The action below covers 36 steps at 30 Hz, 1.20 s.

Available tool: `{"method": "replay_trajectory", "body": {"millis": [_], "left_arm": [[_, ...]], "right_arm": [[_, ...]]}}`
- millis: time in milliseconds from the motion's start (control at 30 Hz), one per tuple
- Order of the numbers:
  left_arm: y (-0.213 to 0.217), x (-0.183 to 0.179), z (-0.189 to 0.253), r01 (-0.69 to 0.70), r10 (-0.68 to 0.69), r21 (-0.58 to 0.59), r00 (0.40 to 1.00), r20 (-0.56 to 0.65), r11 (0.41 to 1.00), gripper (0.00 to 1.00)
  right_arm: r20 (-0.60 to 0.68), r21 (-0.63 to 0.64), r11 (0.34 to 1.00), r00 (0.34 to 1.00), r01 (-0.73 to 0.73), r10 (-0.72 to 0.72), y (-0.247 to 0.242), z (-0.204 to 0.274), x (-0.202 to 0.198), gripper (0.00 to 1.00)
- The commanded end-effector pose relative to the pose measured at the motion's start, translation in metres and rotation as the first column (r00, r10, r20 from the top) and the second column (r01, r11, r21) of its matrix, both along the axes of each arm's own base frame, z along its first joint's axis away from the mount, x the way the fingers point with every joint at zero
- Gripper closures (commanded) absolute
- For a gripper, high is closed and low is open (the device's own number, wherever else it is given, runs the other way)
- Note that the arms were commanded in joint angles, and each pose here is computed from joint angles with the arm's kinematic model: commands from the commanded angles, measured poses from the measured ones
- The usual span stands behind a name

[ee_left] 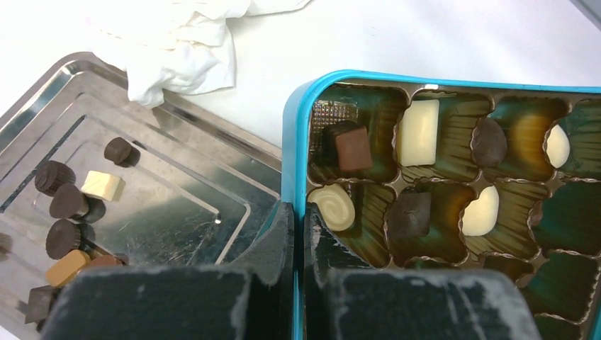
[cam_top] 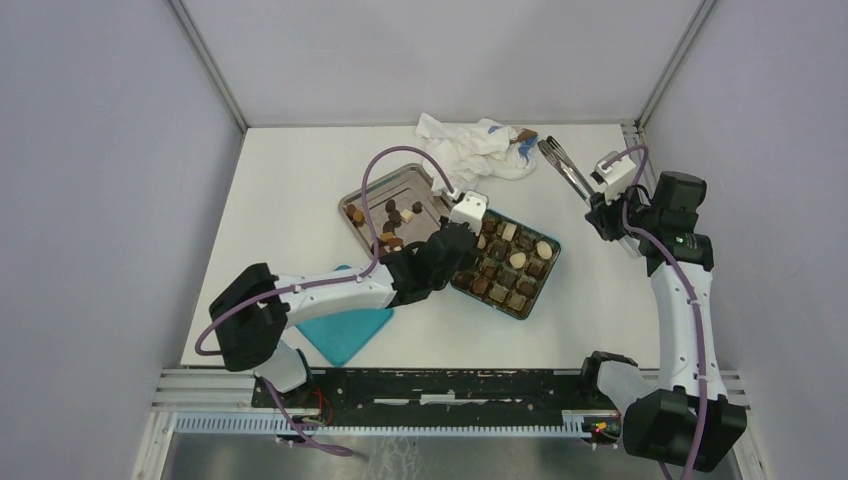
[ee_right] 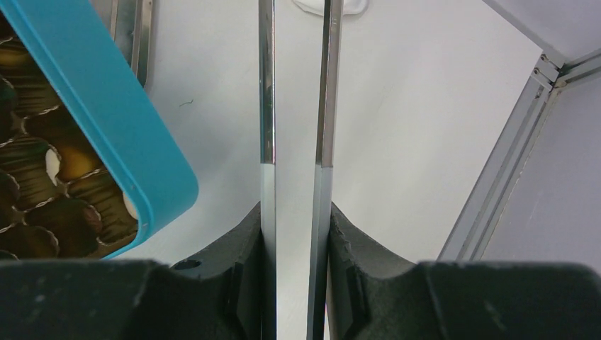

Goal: Pack the chocolate
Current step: Adjust the packing box at the center of the board.

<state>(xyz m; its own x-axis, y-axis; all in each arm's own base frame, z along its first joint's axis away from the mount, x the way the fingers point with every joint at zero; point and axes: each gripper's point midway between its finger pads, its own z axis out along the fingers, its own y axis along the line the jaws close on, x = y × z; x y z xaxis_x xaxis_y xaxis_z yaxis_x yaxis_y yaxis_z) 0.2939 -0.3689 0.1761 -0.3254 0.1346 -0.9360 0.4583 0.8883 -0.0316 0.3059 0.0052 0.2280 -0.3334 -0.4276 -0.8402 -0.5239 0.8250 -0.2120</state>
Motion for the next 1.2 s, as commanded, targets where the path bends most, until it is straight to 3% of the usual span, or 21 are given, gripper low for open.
{"method": "replay_trajectory", "body": {"millis": [0,167,300,500,700,867,967,1167], "left_arm": [[0.003,0.001,0.072,-0.015,0.048,-0.184,0.984,0.173,0.983,0.98],[0.010,-0.004,0.057,-0.042,0.062,-0.164,0.991,0.116,0.986,0.98],[-0.015,-0.003,0.021,-0.036,0.025,-0.135,0.996,-0.083,0.990,0.98],[-0.060,0.004,-0.029,0.001,-0.053,-0.150,0.938,-0.341,0.989,0.98],[-0.093,0.035,-0.055,0.032,-0.100,-0.164,0.897,-0.430,0.986,0.98],[-0.103,0.055,-0.078,0.015,-0.094,-0.169,0.876,-0.473,0.985,0.98],[-0.104,0.062,-0.091,-0.002,-0.084,-0.170,0.864,-0.497,0.985,0.90],[-0.101,0.072,-0.073,-0.017,-0.088,-0.210,0.872,-0.482,0.977,0.50]], "right_arm": [[0.059,0.020,0.999,0.998,-0.026,0.025,0.004,0.021,0.006,0.92],[0.058,0.029,0.998,0.997,-0.047,0.046,0.009,0.022,0.004,0.92],[0.047,0.014,0.998,0.997,-0.057,0.056,0.008,0.019,0.002,0.92],[0.042,-0.015,0.999,0.998,-0.049,0.050,0.005,0.022,-0.003,0.92],[0.034,-0.056,0.998,0.999,-0.033,0.035,-0.001,0.025,-0.007,0.92],[0.008,-0.166,0.986,1.000,-0.004,0.005,-0.017,0.028,-0.017,0.91],[-0.040,-0.211,0.977,0.999,-0.030,0.022,-0.020,0.021,-0.030,0.91],[-0.187,-0.309,0.941,0.979,-0.137,0.081,-0.024,-0.009,-0.073,0.91]]}}
